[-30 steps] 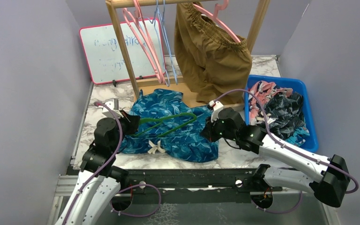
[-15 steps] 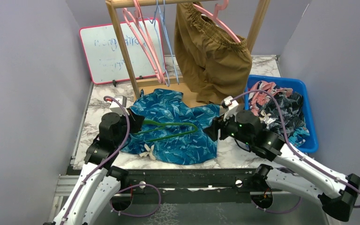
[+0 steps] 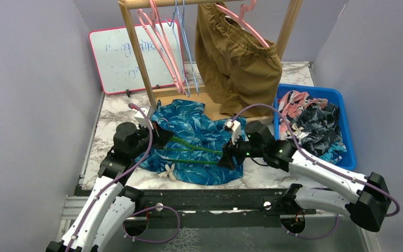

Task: Remove the shorts from the hanger
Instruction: Remove the shorts from the clothes rod.

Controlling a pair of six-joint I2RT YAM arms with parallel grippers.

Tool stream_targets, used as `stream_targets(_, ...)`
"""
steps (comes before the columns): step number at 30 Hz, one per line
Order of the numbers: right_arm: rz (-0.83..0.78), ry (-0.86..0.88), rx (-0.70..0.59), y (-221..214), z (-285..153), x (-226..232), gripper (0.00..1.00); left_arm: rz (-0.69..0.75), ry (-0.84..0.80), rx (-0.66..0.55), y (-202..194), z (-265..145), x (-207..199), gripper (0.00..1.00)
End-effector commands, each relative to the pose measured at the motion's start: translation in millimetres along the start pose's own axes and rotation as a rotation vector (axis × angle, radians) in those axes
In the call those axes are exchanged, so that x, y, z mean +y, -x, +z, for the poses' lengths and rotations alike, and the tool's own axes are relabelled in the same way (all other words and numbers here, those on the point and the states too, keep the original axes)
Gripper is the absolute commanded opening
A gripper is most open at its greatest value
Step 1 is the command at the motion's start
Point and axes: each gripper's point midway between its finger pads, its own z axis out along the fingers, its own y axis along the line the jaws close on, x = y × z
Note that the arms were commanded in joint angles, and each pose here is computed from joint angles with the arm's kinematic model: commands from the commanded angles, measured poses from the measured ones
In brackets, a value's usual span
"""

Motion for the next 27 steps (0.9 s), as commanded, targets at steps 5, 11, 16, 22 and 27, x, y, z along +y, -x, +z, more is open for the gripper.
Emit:
stream_targets(5, -0.007, 0.097, -0.067, 25, 5, 17, 0.34, 0.032, -0.097, -0.026, 7, 0, -16, 0.00)
stream_targets(11, 0.091, 0.066, -0.123, 27, 3, 15, 0.01, 0.025, -0.085, -0.009, 4, 3, -13, 0.17)
stream_targets(16, 0.165, 0.014, -0.155, 22, 2, 6, 0.01, 0.028, -0.065, -0.013, 6, 2, -10, 0.46)
stream_targets(22, 0.213, 0.003, -0.220, 30, -3, 5, 0.01, 0.037, -0.040, -0.027, 9, -1, -8, 0.69)
stream_targets(27, 0.264, -0.119, -0.296, 47, -26, -8, 0.01, 0.041, 0.049, -0.076, 18, -9, 5, 0.78)
